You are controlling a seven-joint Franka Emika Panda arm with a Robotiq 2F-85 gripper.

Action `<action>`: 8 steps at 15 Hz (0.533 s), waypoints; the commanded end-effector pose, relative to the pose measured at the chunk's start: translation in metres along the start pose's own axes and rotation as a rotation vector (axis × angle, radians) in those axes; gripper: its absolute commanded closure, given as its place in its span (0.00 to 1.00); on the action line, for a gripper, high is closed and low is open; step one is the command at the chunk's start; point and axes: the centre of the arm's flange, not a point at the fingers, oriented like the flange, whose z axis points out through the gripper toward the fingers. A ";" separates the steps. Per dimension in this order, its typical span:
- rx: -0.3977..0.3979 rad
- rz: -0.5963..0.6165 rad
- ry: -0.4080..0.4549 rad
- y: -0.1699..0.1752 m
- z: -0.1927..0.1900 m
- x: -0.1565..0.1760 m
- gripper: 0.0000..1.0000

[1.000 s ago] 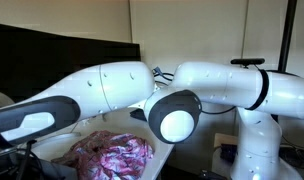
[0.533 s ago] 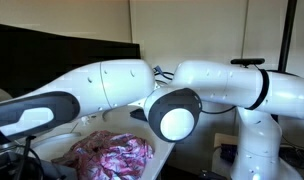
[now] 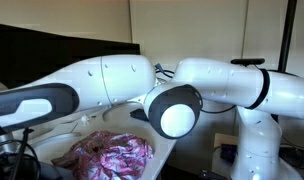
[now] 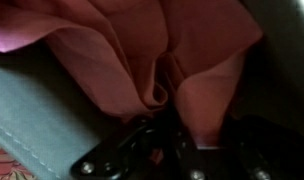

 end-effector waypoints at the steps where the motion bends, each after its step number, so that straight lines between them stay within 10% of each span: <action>1: 0.019 -0.032 -0.003 0.038 -0.020 -0.016 0.90; 8: 0.052 -0.039 0.019 0.040 -0.068 -0.029 0.89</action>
